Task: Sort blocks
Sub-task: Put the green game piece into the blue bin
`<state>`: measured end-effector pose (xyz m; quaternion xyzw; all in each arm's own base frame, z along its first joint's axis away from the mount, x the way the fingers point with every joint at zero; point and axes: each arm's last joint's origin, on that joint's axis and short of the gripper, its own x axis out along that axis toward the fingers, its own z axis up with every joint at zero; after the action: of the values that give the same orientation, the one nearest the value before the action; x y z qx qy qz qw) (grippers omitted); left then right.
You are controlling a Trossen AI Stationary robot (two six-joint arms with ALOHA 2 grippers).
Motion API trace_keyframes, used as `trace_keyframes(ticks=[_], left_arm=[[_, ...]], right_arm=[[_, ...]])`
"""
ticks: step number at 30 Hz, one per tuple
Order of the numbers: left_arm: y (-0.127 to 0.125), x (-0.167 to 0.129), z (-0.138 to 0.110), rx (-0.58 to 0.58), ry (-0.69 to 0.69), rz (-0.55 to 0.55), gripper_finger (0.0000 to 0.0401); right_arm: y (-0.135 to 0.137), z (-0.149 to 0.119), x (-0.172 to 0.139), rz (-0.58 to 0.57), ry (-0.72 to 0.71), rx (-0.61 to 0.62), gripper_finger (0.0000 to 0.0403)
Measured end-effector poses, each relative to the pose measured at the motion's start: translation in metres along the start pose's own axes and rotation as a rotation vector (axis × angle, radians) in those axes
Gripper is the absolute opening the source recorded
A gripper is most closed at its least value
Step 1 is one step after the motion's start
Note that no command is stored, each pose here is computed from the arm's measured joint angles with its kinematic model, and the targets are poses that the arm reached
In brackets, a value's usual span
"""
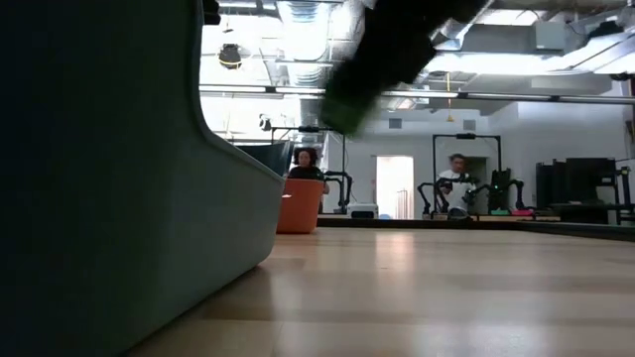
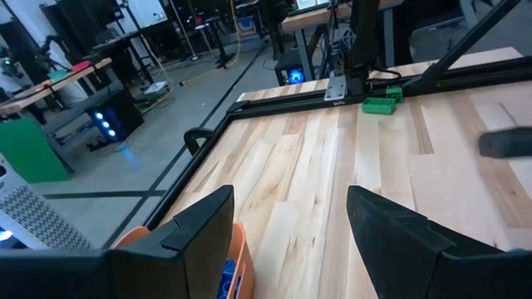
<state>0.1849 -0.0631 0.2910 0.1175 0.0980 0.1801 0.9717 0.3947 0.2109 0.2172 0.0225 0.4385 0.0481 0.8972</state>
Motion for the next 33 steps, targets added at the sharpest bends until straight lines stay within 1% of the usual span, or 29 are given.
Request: trace_keyframes(ticks=[3, 6, 9, 13, 16, 19, 20, 21, 23, 25, 27, 28, 29, 31, 32, 33], left_arm=[[0.0, 0.0, -0.002, 0.004, 0.012, -0.001, 0.0231], [0.0, 0.0, -0.002, -0.006, 0.012, -0.001, 0.0231], [0.0, 0.0, -0.001, -0.01, 0.012, -0.002, 0.0231], [-0.001, -0.001, -0.001, -0.015, 0.01, -0.009, 0.0231], [-0.002, -0.002, -0.001, -0.001, 0.008, -0.015, 0.0231], [-0.002, -0.002, -0.002, 0.01, 0.014, -0.016, 0.0231], [-0.002, -0.002, -0.003, 0.016, 0.02, -0.017, 0.0231], [-0.002, -0.002, -0.004, 0.022, 0.026, -0.017, 0.0231], [-0.003, -0.002, -0.005, 0.029, 0.034, -0.018, 0.0231], [-0.003, -0.002, -0.005, 0.033, 0.037, -0.018, 0.0231], [-0.003, -0.002, -0.005, 0.035, 0.037, -0.018, 0.0231], [-0.003, -0.002, -0.005, 0.04, 0.036, -0.018, 0.0231], [-0.003, -0.002, -0.005, 0.043, 0.035, -0.018, 0.0231], [-0.002, -0.002, -0.004, 0.045, 0.032, -0.018, 0.0231], [-0.003, -0.002, -0.005, 0.047, 0.033, -0.018, 0.0231], [-0.003, -0.002, -0.004, 0.046, 0.033, -0.018, 0.0231]], right_arm=[[0.0, 0.022, 0.011, 0.002, 0.013, -0.056, 0.0103], [-0.006, 0.038, 0.022, -0.013, 0.017, -0.061, 0.0114], [-0.014, 0.046, 0.035, 0.02, 0.034, -0.04, 0.0148], [-0.025, 0.052, 0.046, 0.109, 0.083, 0.013, 0.0216], [-0.031, 0.055, 0.042, 0.105, 0.095, 0.029, 0.0258], [-0.035, 0.053, 0.027, 0.078, 0.153, 0.029, 0.0277], [-0.037, 0.052, 0.017, 0.036, 0.18, 0.033, 0.0279], [-0.039, 0.049, 0.004, -0.035, 0.215, 0.036, 0.0279], [-0.042, 0.041, -0.028, -0.201, 0.288, 0.039, 0.0279], [-0.047, 0.032, -0.06, -0.376, 0.35, 0.079, 0.028], [-0.058, 0.018, -0.086, -0.536, 0.432, 0.208, 0.028], [-0.065, 0.011, -0.095, -0.587, 0.46, 0.294, 0.028], [-0.071, 0.003, -0.1, -0.609, 0.466, 0.354, 0.028], [-0.082, -0.014, -0.112, -0.572, 0.422, 0.471, 0.028], [-0.088, -0.025, -0.115, -0.577, 0.415, 0.533, 0.028], [-0.095, -0.041, -0.122, -0.598, 0.447, 0.585, 0.028]])
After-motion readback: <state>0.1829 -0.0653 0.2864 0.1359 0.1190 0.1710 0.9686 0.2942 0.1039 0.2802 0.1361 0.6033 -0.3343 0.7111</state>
